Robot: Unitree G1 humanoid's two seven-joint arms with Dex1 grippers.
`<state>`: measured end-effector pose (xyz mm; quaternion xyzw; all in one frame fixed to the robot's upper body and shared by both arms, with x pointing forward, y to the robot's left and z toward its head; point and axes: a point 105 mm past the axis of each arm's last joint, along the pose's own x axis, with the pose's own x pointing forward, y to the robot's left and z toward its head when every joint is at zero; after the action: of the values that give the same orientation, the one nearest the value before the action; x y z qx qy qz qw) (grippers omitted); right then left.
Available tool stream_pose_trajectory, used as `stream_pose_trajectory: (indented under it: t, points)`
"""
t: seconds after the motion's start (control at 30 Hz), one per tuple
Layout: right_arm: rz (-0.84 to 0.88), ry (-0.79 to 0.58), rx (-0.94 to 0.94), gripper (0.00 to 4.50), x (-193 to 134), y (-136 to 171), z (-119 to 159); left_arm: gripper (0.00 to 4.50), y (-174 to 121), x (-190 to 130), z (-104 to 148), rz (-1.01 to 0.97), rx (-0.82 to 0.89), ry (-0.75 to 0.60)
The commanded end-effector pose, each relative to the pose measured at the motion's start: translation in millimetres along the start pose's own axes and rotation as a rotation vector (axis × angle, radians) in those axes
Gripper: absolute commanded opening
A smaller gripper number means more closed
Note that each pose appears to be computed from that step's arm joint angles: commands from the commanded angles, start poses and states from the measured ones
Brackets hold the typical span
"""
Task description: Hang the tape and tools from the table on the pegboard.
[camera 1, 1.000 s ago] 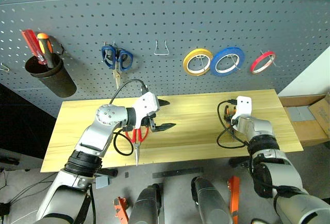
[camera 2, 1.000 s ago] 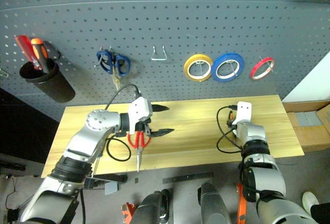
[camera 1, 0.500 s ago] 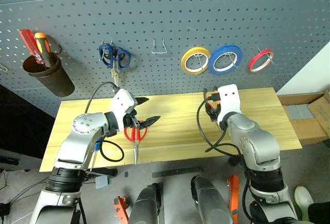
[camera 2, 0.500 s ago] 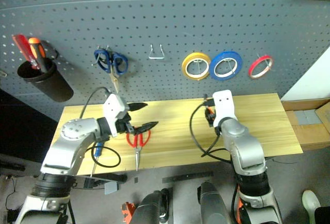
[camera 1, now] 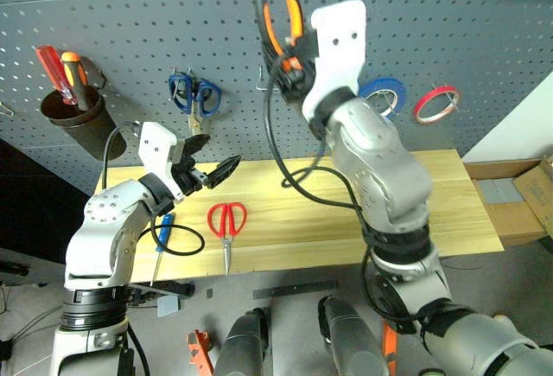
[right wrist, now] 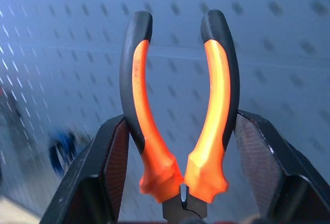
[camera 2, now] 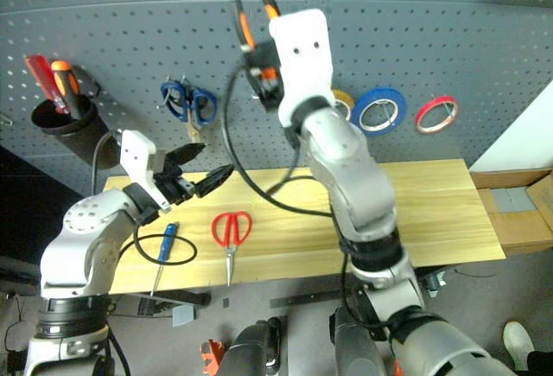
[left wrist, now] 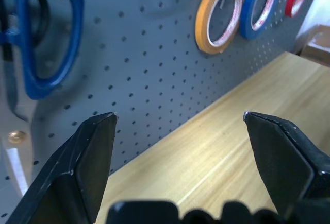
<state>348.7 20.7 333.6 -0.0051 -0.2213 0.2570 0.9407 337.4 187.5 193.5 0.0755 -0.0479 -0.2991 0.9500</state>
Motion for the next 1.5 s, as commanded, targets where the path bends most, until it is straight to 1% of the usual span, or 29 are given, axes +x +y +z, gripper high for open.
stream_pose_trajectory:
  t: [0.03, 0.1, 0.2, 0.5, 0.7, 0.87, 0.93, 1.1, 1.33, 1.43, 1.5]
  points:
    - [0.025, -0.16, -0.01, 2.58, 18, 9, 30, 4.25, -2, 2, 27, 0.008, 0.027, -0.084]
    - [0.036, -0.198, -0.033, 2.58, 26, 12, 32, 4.25, -4, 5, 31, 0.004, 0.028, -0.094]
    - [0.035, -0.227, -0.07, 2.58, 37, 9, 26, 4.25, -9, 11, 37, -0.012, 0.037, -0.112]
    - [-0.023, -0.284, -0.168, 2.58, 54, -13, 4, 4.25, -21, 26, 44, -0.063, 0.051, -0.141]
    - [-0.065, -0.266, -0.183, 2.58, 62, -28, -6, 4.25, -25, 35, 51, -0.085, 0.06, -0.164]
    - [-0.093, -0.226, -0.16, 2.58, 67, -36, -15, 4.25, -25, 36, 49, -0.089, 0.065, -0.165]
    - [-0.098, -0.224, -0.151, 2.58, 67, -36, -15, 4.25, -25, 36, 49, -0.089, 0.067, -0.165]
    - [-0.071, -0.263, -0.121, 2.58, 67, -24, -6, 4.25, -24, 34, 47, -0.086, 0.067, -0.162]
    - [-0.075, -0.265, -0.096, 2.58, 67, -19, -9, 4.25, -22, 35, 47, -0.079, 0.068, -0.163]
    - [-0.079, -0.238, -0.108, 2.58, 64, -18, -23, 4.25, -22, 35, 45, -0.076, 0.07, -0.161]
    - [-0.08, -0.211, -0.134, 2.58, 60, -18, -37, 4.25, -23, 36, 44, -0.076, 0.072, -0.161]
